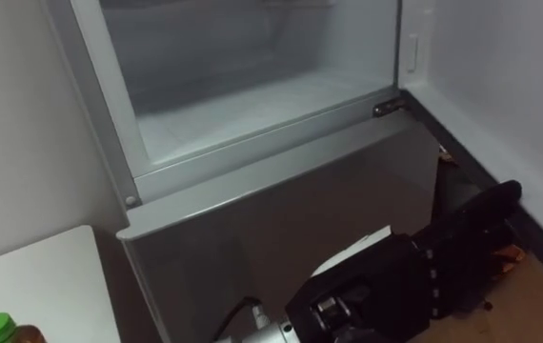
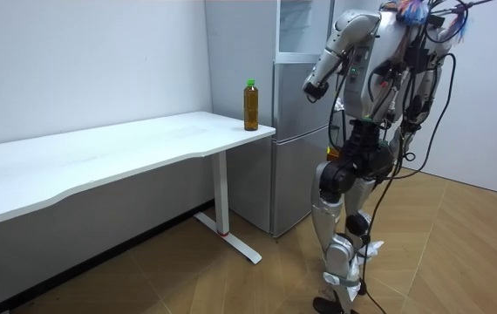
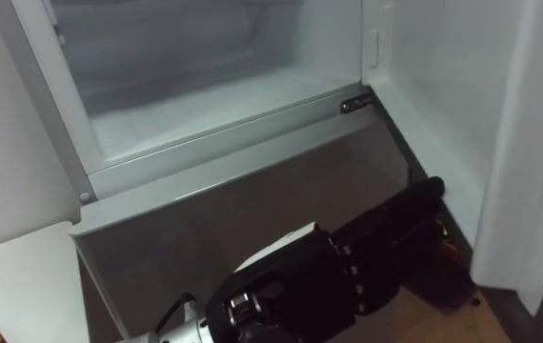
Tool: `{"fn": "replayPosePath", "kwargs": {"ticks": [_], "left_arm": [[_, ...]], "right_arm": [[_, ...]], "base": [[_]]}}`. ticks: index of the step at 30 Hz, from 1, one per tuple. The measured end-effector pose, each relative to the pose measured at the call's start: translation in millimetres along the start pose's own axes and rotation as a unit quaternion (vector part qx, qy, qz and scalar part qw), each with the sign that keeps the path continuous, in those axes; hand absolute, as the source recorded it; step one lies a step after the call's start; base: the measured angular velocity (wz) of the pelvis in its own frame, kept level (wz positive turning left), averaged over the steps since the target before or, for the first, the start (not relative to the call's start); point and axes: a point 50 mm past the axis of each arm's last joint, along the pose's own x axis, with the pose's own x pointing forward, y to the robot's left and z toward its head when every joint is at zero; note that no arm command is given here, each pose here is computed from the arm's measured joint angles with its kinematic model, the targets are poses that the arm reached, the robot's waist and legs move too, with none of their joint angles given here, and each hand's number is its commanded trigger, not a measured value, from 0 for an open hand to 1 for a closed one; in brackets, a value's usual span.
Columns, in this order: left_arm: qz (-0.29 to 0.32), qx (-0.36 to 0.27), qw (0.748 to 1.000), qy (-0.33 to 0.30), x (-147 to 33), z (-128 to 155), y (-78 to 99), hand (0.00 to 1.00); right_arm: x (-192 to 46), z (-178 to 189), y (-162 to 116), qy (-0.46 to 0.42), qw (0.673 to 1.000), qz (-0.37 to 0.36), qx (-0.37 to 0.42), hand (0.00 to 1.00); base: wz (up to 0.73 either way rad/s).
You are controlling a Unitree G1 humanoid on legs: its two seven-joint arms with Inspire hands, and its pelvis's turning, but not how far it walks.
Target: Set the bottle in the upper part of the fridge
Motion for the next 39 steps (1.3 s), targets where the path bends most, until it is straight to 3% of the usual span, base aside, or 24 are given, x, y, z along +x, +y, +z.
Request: {"fn": "replayPosePath", "kwargs": {"ticks": [5,16,26,39], "left_arm": [[-0.004,-0.012,1.0,0.026,-0.1,-9,-1.2,0.0],[-0.005,-0.008,1.0,0.025,2.1,-7,-0.8,0.0],[-0.025,-0.018,0.999,0.027,15.1,-9,-4.7,0.0],[-0.026,-0.021,0.999,0.039,13.8,-13,-2.9,0.0]], "right_arm": [[0,0,0,0.0,1.0,0.0,0.001,0.0],[-3,4,-10,-0.004,1.0,-0.014,-0.01,0.0],[-4,4,-12,-0.004,0.999,-0.016,-0.03,0.0],[-3,0,-11,0.009,0.999,-0.016,-0.036,0.0]], "base": [[-0.05],[-0.1],[-0.09],[0.09]]}}
